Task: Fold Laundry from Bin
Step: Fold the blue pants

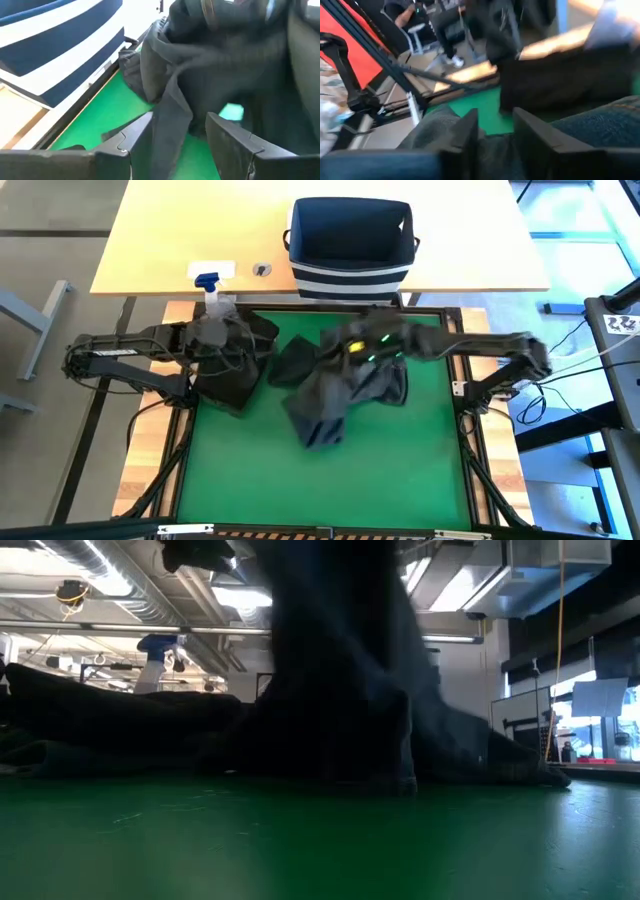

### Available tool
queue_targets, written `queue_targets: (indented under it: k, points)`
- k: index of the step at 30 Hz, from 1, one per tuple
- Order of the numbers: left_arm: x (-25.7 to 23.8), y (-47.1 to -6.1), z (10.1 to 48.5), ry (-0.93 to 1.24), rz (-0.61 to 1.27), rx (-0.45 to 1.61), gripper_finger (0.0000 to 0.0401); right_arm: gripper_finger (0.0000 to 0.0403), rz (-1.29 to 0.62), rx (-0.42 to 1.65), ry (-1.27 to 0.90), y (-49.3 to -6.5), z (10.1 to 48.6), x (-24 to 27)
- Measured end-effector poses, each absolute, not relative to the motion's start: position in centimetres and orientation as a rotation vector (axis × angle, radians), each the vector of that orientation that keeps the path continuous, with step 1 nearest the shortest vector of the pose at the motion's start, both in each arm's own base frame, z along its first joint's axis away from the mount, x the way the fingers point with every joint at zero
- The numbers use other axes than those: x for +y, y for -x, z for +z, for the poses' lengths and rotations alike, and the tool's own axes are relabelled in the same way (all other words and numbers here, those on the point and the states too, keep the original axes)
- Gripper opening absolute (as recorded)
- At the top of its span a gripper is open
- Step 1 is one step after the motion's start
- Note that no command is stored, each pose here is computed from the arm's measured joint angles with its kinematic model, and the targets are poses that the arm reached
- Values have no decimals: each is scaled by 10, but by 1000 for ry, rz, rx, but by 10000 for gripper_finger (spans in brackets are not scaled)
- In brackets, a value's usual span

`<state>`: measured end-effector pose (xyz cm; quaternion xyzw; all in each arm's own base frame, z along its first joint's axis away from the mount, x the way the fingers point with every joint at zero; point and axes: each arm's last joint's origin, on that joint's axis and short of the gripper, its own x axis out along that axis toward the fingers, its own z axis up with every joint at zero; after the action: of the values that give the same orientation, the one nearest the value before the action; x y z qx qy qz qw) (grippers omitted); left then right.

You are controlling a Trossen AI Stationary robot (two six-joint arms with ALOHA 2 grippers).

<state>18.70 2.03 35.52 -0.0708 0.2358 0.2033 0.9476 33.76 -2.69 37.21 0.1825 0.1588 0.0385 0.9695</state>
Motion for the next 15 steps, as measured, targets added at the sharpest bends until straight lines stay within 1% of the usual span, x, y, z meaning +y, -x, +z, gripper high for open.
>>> queue_targets:
  k: [3, 5, 7, 9, 12, 15]
  points:
    - [20, -187, 355, 109, 396, 492, 176, 169, 112, 411, -432, -359, 341, -11]
    - [20, -187, 355, 79, 388, 497, 176, 198, 148, 464, -446, -364, 337, -5]
    - [20, -187, 356, 56, 381, 494, 176, 221, 158, 513, -471, -360, 347, -5]
    - [20, -188, 357, 45, 378, 484, 176, 235, 142, 595, -496, -350, 362, -6]
    - [21, -193, 357, 42, 375, 466, 176, 243, 65, 780, -509, -327, 381, -12]
    - [21, -199, 357, 76, 366, 444, 176, 245, -97, 948, -481, -298, 397, -17]
